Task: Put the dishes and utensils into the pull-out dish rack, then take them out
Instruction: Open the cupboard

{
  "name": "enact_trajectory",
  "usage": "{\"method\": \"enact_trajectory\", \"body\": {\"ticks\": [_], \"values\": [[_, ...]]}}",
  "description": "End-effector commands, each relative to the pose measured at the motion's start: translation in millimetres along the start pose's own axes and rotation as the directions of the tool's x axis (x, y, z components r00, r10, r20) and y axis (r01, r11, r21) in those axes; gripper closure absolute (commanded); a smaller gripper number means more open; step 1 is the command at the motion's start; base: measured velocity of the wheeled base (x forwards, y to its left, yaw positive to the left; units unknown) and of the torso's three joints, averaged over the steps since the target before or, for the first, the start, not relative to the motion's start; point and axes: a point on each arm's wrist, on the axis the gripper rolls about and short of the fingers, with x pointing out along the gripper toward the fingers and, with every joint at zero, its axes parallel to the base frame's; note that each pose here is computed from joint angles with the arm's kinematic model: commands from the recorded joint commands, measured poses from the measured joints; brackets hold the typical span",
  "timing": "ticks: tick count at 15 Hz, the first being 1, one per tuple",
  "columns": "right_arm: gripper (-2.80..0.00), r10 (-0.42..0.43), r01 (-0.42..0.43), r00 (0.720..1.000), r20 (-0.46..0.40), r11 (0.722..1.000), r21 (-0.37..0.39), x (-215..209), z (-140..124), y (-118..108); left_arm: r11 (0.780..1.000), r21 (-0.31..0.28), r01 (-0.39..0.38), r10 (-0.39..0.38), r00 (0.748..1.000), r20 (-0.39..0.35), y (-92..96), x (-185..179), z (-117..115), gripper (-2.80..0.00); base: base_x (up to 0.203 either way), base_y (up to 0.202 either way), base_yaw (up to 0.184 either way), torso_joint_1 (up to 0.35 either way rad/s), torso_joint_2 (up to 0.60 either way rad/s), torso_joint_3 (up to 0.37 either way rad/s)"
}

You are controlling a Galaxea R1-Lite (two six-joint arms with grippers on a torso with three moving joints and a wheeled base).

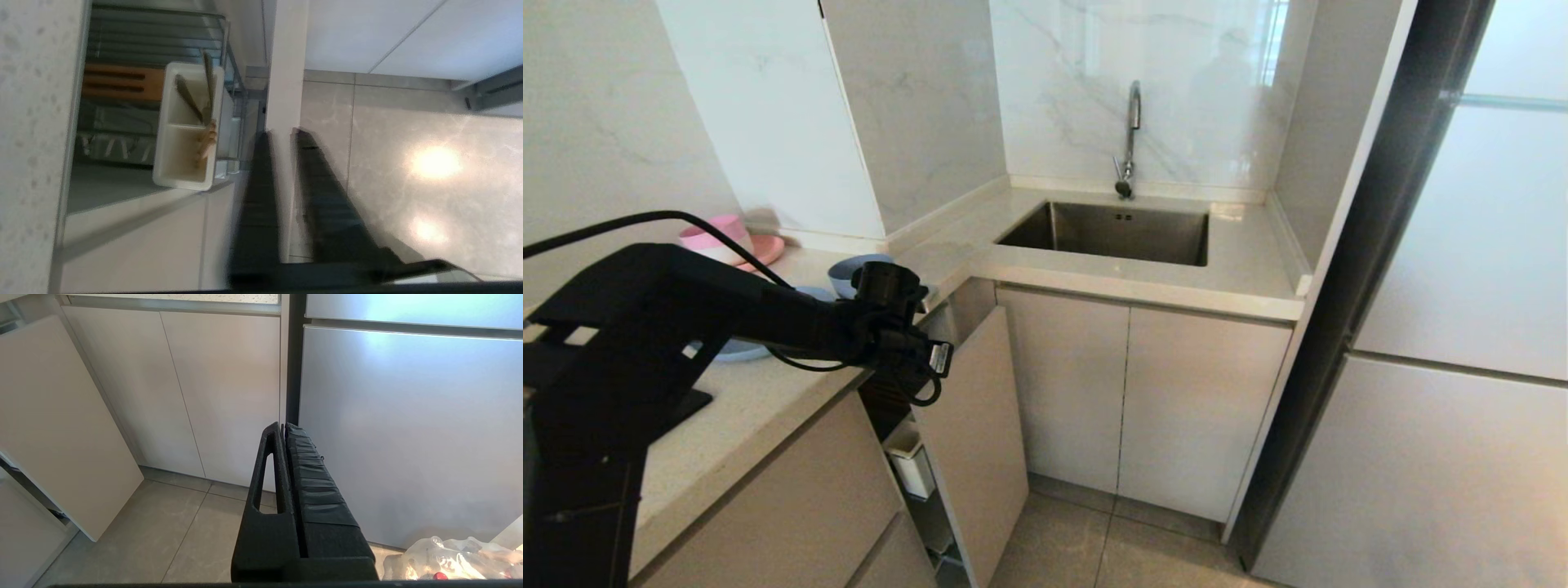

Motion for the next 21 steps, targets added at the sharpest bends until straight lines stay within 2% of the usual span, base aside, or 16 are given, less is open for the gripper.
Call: {"method": "enact_trajectory", "body": {"ticks": [1, 8, 10, 21], "values": [[0.00, 0.000, 0.000, 1.000, -0.001, 1.000, 0.000, 0, 0, 0, 1.000, 0.003, 0.000, 0.000, 1.000, 0.006, 0.0, 1, 0, -2.80, 0.000, 0.000, 0.000, 0.000, 0.00, 0.000], [0.00, 0.000, 0.000, 1.000, -0.001, 1.000, 0.002, 0, 0, 0, 1.000, 0.002, 0.001, -0.001, 1.000, 0.000, -0.6, 13, -4, -2.80, 0.000, 0.000, 0.000, 0.000, 0.00, 0.000], [0.00, 0.000, 0.000, 1.000, 0.000, 1.000, 0.000, 0, 0, 0, 1.000, 0.003, 0.000, 0.000, 1.000, 0.027, -1.4, 20, -5, -2.80, 0.000, 0.000, 0.000, 0.000, 0.00, 0.000], [0.00, 0.000, 0.000, 1.000, -0.001, 1.000, 0.000, 0, 0, 0, 0.998, 0.041, 0.057, -0.055, 0.998, -0.033, -33.8, 36, -21, -2.80, 0.000, 0.000, 0.000, 0.000, 0.00, 0.000]]}}
